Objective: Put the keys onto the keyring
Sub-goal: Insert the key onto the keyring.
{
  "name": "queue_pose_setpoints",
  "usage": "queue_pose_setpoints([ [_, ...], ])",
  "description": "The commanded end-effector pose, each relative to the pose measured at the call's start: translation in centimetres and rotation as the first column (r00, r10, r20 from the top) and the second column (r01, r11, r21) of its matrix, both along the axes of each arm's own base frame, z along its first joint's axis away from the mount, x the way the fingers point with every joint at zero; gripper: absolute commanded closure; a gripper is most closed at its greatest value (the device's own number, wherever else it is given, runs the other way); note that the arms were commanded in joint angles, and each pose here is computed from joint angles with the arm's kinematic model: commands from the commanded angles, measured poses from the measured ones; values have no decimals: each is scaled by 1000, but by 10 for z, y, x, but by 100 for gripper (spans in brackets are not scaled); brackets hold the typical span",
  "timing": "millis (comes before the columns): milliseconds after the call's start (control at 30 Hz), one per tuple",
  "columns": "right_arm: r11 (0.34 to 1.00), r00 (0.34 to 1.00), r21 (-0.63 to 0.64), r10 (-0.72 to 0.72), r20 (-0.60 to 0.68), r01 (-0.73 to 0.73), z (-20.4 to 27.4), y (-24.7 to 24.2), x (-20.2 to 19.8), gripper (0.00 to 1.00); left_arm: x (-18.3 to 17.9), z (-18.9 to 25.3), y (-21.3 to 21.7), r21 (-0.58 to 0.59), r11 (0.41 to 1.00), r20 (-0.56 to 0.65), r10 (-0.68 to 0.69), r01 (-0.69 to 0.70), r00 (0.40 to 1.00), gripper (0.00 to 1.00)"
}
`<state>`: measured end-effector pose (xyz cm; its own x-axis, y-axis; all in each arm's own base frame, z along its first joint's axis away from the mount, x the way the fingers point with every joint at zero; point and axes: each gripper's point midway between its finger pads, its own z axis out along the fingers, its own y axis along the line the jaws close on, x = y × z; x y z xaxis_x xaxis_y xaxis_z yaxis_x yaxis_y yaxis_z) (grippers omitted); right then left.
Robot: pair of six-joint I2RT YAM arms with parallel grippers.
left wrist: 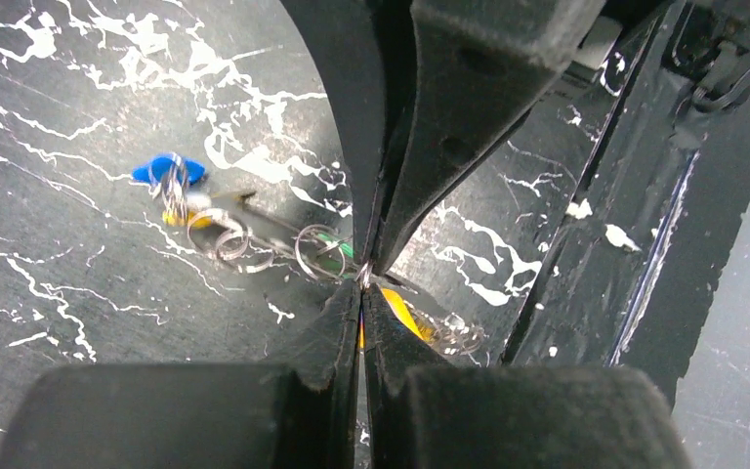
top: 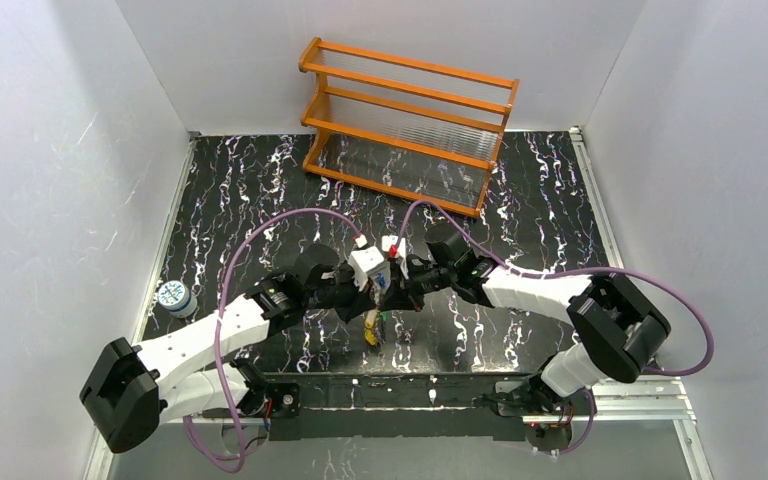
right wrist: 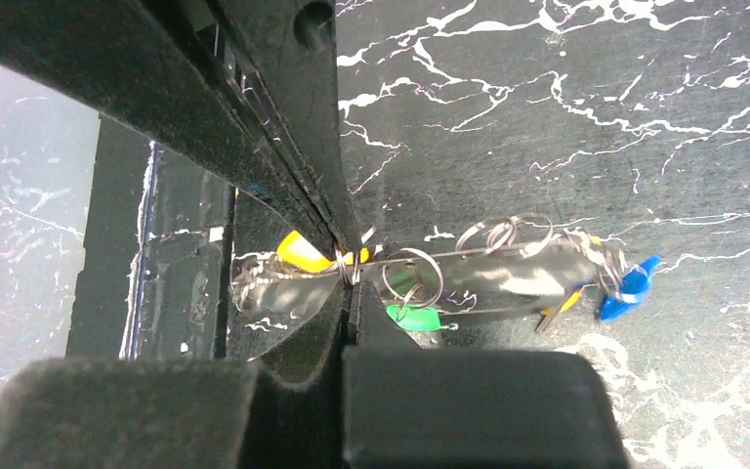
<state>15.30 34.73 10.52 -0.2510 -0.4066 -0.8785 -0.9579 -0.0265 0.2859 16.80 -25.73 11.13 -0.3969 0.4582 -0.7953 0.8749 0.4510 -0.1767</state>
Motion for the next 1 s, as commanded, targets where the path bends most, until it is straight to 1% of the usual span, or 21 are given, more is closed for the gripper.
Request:
queue_pose_setpoints([
  [0,997,998,66,35,55,-39,18,2,-4,99,6,19,-10,-99,995,36,29,-25,999,100],
  [300,996,997,78,36,73,-42,21,1,-4,99,7,11,-5,-70,996,23,53,-51,998,100],
  [467,996,996,81,28,84,-35,23,0,-3,99,1,2,3,-22,997,-20,67,-68,998,100],
  [667,996,995,87,29,92,-37,26,1,-3,99,3,-2,12,6,991,-35,135,-135,990,100],
  [767,995,995,87,32,92,-40,25,1,-3,99,6,-2,12,-10,986,-33,168,-169,985,100],
  [900,996,995,86,33,93,-41,24,0,-3,99,8,4,5,-68,981,-50,180,-183,982,100],
  [967,995,995,88,32,96,-40,26,0,-3,99,6,2,4,-72,979,-67,185,-190,980,100],
])
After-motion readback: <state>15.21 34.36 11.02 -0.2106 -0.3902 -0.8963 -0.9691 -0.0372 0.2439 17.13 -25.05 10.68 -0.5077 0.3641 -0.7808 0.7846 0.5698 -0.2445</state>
